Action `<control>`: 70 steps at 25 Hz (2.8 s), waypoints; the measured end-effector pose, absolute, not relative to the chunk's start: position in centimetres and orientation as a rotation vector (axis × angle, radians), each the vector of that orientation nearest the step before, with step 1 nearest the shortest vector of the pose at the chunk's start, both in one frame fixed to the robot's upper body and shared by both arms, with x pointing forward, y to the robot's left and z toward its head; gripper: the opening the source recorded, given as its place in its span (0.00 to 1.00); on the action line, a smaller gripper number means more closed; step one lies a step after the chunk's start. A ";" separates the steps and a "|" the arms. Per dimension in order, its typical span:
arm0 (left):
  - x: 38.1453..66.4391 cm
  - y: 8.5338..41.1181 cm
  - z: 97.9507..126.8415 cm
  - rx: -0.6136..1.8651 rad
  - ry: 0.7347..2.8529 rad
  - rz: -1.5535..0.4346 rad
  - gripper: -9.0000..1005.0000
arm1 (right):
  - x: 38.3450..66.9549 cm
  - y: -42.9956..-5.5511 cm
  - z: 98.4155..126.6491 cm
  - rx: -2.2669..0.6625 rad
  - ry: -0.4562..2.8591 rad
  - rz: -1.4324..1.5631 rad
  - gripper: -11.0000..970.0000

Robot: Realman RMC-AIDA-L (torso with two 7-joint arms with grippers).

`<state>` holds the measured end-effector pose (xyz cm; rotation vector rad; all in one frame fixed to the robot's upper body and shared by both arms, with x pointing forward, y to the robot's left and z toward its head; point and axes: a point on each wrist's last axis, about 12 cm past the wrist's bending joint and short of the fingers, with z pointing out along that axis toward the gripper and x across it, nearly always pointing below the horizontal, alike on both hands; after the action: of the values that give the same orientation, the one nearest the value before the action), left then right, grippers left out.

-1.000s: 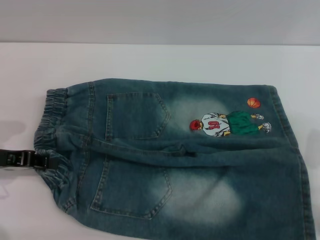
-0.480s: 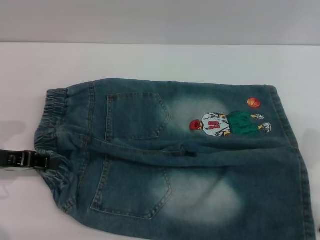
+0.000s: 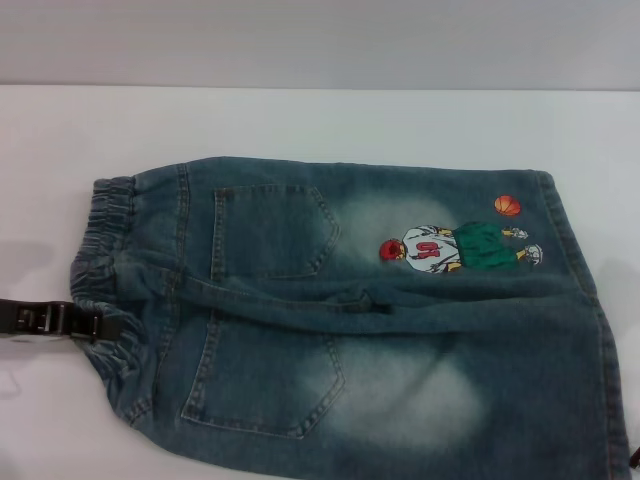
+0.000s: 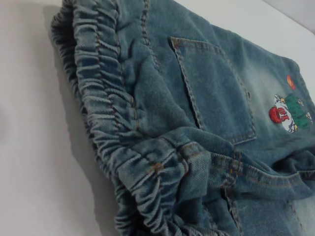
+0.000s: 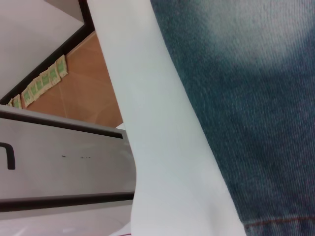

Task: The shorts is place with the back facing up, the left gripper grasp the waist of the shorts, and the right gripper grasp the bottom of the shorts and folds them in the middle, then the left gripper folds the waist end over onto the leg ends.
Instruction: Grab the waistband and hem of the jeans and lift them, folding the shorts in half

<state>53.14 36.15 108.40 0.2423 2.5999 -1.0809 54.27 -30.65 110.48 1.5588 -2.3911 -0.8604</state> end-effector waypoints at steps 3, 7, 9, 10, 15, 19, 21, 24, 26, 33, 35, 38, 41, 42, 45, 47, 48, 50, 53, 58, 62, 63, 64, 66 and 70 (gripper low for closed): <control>53.1 36.2 108.4 0.244 2.598 -1.081 0.06 | 54.3 -30.6 110.5 1.561 -2.392 -0.860 0.74; 53.1 36.2 108.4 0.244 2.598 -1.082 0.06 | 54.4 -30.4 110.6 1.577 -2.392 -0.856 0.74; 53.1 36.1 108.3 0.243 2.598 -1.084 0.06 | 54.5 -30.2 110.6 1.588 -2.393 -0.854 0.74; 53.1 36.1 108.3 0.243 2.598 -1.084 0.06 | 54.5 -30.2 110.7 1.593 -2.392 -0.855 0.74; 53.0 36.0 108.3 0.244 2.598 -1.085 0.06 | 54.9 -29.8 111.1 1.624 -2.392 -0.849 0.74; 53.0 35.9 108.2 0.247 2.598 -1.087 0.06 | 55.2 -29.4 111.3 1.646 -2.388 -0.845 0.74; 53.0 36.0 108.2 0.246 2.599 -1.088 0.06 | 55.2 -29.2 111.5 1.660 -2.385 -0.843 0.74; 52.9 36.0 108.2 0.241 2.599 -1.088 0.06 | 55.3 -28.9 111.6 1.677 -2.380 -0.841 0.74; 52.9 36.1 108.1 0.239 2.599 -1.087 0.06 | 55.4 -28.7 111.6 1.687 -2.376 -0.843 0.74; 52.8 36.0 108.1 0.237 2.599 -1.090 0.06 | 55.3 -27.6 111.5 1.718 -2.355 -0.855 0.73; 52.8 36.0 108.1 0.238 2.598 -1.090 0.06 | 55.3 -27.4 111.4 1.725 -2.346 -0.858 0.73; 52.8 36.0 108.1 0.237 2.598 -1.091 0.06 | 55.3 -27.3 111.3 1.728 -2.345 -0.860 0.73; 52.8 36.0 108.1 0.236 2.599 -1.091 0.06 | 55.2 -27.3 111.3 1.728 -2.345 -0.862 0.73; 52.8 36.0 108.0 0.236 2.599 -1.092 0.06 | 55.2 -27.3 111.3 1.728 -2.346 -0.861 0.73; 52.8 36.0 108.0 0.236 2.599 -1.092 0.06 | 55.3 -27.6 111.3 1.723 -2.349 -0.847 0.73; 52.8 36.0 108.0 0.235 2.599 -1.091 0.06 | 55.3 -27.8 111.3 1.715 -2.351 -0.828 0.73; 52.8 36.0 108.0 0.235 2.599 -1.090 0.06 | 55.3 -28.0 111.3 1.711 -2.353 -0.816 0.73; 52.8 36.0 108.0 0.234 2.599 -1.089 0.06 | 55.3 -28.1 111.3 1.707 -2.354 -0.805 0.73; 52.8 36.0 108.0 0.234 2.599 -1.088 0.06 | 55.3 -28.1 111.3 1.707 -2.356 -0.800 0.73; 52.8 36.0 108.0 0.235 2.598 -1.088 0.06 | 55.5 -27.9 111.4 1.723 -2.357 -0.796 0.73; 52.8 36.0 108.0 0.233 2.599 -1.088 0.06 | 55.6 -27.5 111.5 1.735 -2.353 -0.803 0.73; 52.8 36.0 108.0 0.232 2.599 -1.088 0.06 | 55.6 -27.4 111.5 1.740 -2.351 -0.806 0.73; 52.8 36.0 108.0 0.232 2.599 -1.087 0.06 | 55.6 -27.2 111.5 1.746 -2.346 -0.810 0.73; 52.8 36.0 108.0 0.231 2.600 -1.087 0.06 | 55.6 -26.8 111.5 1.759 -2.337 -0.818 0.73; 52.8 36.0 108.0 0.231 2.599 -1.086 0.06 | 55.6 -26.3 111.6 1.780 -2.325 -0.823 0.73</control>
<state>52.78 36.05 107.98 0.2307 2.5993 -1.0856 55.60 -26.29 111.57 1.7799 -2.3251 -0.8232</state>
